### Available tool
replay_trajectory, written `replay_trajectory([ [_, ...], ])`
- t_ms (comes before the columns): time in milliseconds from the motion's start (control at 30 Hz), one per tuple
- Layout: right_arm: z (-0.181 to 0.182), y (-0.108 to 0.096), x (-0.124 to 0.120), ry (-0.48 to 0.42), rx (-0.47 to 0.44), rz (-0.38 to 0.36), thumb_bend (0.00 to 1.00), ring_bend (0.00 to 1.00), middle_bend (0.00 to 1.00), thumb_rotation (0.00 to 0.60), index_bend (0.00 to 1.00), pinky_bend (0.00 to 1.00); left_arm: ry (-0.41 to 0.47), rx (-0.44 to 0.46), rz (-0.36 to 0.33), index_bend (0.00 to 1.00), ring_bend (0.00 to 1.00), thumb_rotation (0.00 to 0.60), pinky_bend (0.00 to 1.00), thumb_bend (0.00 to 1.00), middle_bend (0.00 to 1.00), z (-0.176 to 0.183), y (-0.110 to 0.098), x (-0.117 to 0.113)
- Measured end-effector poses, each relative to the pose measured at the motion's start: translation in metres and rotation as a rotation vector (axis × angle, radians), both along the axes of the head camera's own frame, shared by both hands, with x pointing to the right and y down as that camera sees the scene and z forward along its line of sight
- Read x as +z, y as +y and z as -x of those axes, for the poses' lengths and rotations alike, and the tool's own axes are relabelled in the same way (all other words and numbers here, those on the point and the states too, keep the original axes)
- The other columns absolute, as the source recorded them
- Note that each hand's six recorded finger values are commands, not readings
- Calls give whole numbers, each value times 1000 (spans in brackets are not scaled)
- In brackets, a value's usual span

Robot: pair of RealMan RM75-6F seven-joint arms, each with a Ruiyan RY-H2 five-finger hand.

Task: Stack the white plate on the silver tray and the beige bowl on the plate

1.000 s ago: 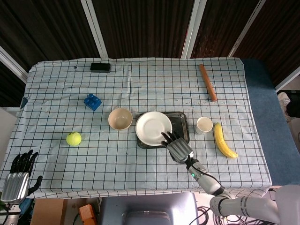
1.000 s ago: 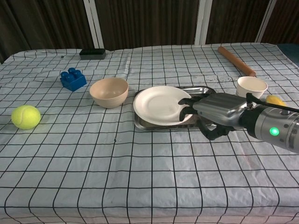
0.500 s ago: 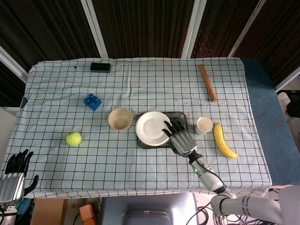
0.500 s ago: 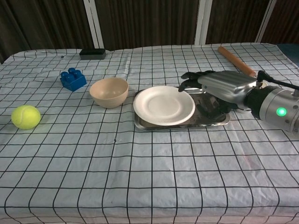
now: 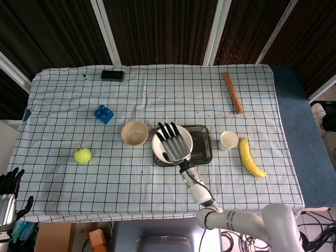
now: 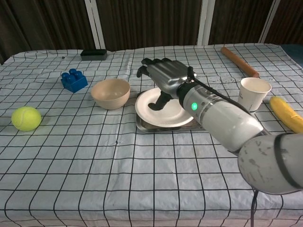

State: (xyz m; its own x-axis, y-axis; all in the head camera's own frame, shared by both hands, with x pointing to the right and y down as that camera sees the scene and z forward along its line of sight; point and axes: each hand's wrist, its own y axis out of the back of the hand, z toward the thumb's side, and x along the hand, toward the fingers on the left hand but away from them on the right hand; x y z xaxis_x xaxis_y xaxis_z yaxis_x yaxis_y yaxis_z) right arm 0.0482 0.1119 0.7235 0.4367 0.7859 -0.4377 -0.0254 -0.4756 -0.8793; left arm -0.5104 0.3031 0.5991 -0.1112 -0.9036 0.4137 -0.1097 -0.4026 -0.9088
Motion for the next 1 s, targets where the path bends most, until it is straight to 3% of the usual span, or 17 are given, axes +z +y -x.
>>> replay_trajectory([
  [300,57,-7,17,46,-23,-13,253,0,0,600,289,0,-2,-45,-18,0,0,600,0,385,0,16,1,-6],
  [467,78,-6,26,57,-43,11,402,0,0,600,386,0,2,-57,-25,0,0,600,0,384,0,20,3,-9],
  [700,80,-3,35,76,-41,50,408,0,0,600,503,0,2,-66,-29,0,0,600,0,382,0,23,5,-10],
  [1000,77,-4,36,116,-55,10,408,0,0,600,615,0,1,-71,-31,0,0,600,0,382,0,23,6,-10],
])
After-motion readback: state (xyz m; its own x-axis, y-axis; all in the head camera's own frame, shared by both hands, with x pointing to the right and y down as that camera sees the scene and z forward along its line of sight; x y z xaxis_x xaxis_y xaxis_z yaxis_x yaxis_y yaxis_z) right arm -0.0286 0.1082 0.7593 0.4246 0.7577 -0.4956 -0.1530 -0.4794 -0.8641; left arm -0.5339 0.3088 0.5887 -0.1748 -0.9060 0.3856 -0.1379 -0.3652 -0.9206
